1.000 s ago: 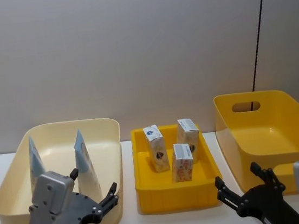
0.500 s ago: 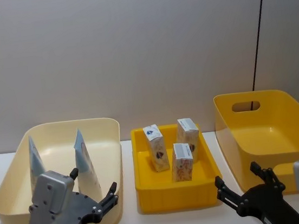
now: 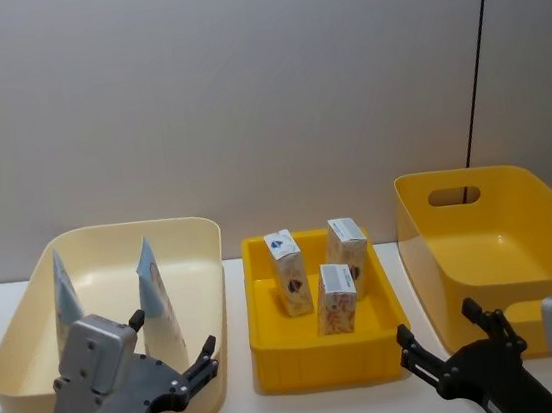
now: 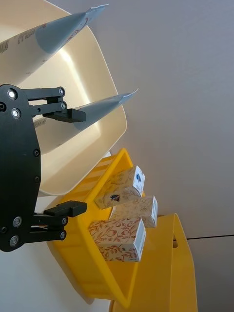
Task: Bimanual collaborative sorting of washing and personal care products
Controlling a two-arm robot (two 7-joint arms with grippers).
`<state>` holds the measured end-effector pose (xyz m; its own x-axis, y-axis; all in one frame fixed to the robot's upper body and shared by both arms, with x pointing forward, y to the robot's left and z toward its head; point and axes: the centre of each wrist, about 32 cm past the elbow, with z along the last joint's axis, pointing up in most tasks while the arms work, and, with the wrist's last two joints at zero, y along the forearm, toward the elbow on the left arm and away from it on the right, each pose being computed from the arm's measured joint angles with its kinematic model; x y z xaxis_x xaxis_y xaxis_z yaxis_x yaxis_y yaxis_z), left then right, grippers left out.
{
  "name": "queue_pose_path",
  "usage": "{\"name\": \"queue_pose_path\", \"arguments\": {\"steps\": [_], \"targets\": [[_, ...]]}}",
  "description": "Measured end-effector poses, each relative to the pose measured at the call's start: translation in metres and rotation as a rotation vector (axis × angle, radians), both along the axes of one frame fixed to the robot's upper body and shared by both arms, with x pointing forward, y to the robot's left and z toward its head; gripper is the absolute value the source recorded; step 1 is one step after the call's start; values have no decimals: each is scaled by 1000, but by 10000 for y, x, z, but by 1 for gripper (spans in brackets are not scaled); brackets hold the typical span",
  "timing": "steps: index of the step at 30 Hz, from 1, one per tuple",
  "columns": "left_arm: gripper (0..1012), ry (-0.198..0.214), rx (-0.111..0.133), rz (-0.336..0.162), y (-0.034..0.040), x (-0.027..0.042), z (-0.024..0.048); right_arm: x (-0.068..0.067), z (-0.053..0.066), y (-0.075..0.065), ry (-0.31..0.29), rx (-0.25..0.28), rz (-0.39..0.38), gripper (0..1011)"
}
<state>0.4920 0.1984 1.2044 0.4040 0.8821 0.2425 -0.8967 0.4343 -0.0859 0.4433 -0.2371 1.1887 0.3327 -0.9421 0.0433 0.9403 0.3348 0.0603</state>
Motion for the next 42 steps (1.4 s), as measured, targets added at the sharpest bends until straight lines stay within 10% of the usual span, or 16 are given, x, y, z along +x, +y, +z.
{"name": "queue_pose_path", "arguments": {"steps": [18,42], "targets": [[1003,2,-5,9,2,30,23,0,0,0,0,0,0,1001],[1003,59,-73,47,170,335,134,0,0,0,0,0,0,1001]]}}
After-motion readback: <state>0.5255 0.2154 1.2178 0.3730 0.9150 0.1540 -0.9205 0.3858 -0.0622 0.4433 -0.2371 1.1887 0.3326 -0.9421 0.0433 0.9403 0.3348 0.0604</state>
